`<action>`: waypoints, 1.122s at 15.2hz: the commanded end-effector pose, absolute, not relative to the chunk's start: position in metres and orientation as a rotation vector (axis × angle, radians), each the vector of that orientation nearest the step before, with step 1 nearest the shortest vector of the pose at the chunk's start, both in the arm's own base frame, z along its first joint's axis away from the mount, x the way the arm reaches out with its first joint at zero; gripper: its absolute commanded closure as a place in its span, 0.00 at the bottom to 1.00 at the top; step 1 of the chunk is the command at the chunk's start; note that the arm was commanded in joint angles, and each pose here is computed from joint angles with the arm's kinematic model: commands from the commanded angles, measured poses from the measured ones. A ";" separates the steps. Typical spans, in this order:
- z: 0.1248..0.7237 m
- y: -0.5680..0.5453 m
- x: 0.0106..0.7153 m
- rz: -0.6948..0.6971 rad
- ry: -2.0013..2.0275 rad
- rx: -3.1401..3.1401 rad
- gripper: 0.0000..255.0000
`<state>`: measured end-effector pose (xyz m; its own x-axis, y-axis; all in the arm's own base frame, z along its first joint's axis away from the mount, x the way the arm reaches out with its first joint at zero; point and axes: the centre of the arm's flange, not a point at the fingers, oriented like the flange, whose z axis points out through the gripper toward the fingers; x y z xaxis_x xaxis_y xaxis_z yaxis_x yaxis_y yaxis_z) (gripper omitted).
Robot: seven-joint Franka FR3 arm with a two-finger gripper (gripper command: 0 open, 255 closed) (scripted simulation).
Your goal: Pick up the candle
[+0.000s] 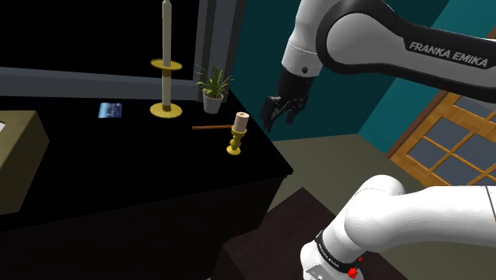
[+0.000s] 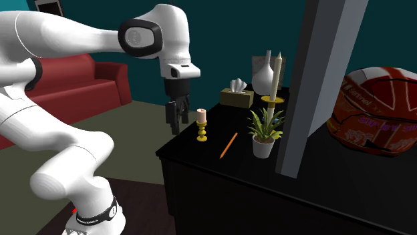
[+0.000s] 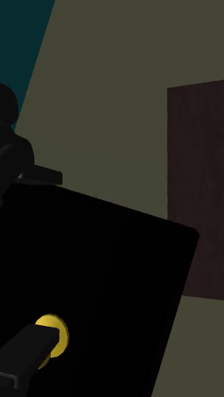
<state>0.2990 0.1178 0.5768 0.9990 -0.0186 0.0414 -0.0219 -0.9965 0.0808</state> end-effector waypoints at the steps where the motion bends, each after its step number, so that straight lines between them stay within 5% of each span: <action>1: 0.583 0.142 0.301 0.123 -0.040 3.063 0.00; 7: 0.593 0.214 0.309 0.296 -0.059 3.062 0.00; 17: 0.553 0.214 0.309 0.296 -0.059 3.062 0.00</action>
<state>0.3090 0.2135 0.5541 0.9808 -0.0320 0.1922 -0.0445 -0.9971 0.0610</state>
